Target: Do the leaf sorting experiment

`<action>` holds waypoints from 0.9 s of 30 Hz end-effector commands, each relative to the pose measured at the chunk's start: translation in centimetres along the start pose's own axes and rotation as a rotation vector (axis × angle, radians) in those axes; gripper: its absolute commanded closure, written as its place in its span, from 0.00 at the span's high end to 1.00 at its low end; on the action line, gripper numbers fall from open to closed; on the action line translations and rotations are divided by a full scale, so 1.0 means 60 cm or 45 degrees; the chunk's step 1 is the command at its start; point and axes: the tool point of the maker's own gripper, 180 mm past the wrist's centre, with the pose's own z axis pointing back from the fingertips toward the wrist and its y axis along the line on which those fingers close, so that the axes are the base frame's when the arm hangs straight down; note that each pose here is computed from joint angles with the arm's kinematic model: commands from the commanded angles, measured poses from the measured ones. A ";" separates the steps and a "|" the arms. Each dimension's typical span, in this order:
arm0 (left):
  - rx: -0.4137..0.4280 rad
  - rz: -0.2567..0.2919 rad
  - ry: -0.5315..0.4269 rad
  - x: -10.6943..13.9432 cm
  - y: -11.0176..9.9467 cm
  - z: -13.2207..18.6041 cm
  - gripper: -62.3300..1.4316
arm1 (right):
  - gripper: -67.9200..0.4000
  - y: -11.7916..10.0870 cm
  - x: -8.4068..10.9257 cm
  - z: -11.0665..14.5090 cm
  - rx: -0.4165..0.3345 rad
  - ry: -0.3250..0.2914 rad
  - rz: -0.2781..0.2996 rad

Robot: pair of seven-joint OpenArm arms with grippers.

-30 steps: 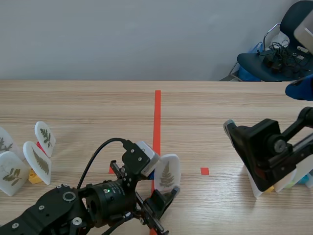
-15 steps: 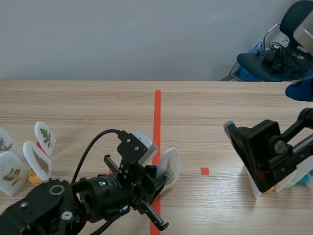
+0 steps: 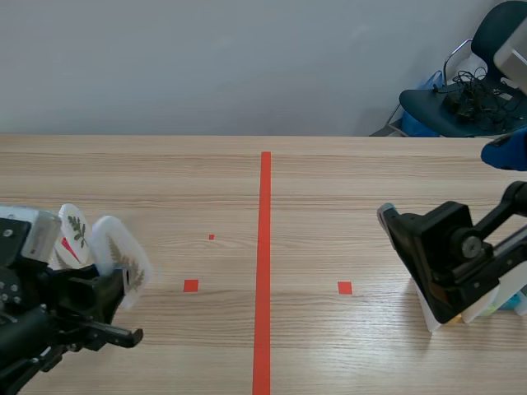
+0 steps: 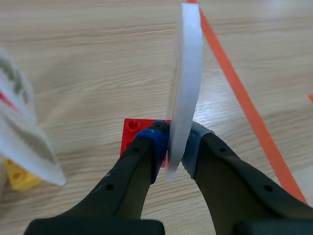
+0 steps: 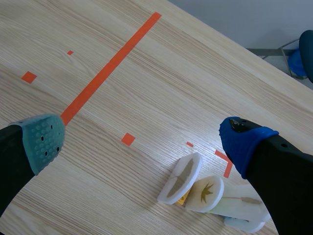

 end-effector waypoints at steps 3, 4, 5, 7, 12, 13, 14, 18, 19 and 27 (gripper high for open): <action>0.018 0.027 -0.132 0.039 0.006 -0.018 0.13 | 1.00 -0.003 0.003 0.002 -0.007 -0.009 -0.001; 0.051 0.031 -0.140 0.041 0.015 -0.022 0.13 | 1.00 -0.003 0.003 0.002 -0.007 -0.010 -0.002; 0.090 0.035 -0.144 0.042 0.025 -0.027 0.13 | 1.00 -0.002 0.003 0.002 -0.007 -0.009 -0.002; 0.154 0.042 -0.137 0.037 0.046 -0.036 0.13 | 1.00 -0.002 0.003 0.002 -0.007 -0.009 -0.002; 0.268 0.050 -0.079 0.004 0.089 -0.052 0.13 | 1.00 -0.002 0.003 0.002 -0.007 -0.009 -0.002; 0.295 0.051 -0.068 -0.003 0.098 -0.053 0.13 | 1.00 -0.003 0.003 0.002 -0.007 -0.009 -0.001; 0.315 0.051 -0.066 -0.007 0.104 -0.053 0.13 | 1.00 -0.003 0.003 0.002 -0.007 -0.009 -0.001; 0.324 0.046 -0.046 -0.020 0.109 -0.052 0.17 | 1.00 -0.003 0.003 0.002 -0.007 -0.009 -0.001; 0.323 0.035 -0.043 -0.020 0.108 -0.052 0.22 | 1.00 -0.003 0.003 0.002 -0.007 -0.009 -0.001; 0.295 0.005 -0.091 0.012 0.097 -0.051 0.62 | 1.00 -0.003 0.003 0.002 -0.007 -0.009 -0.001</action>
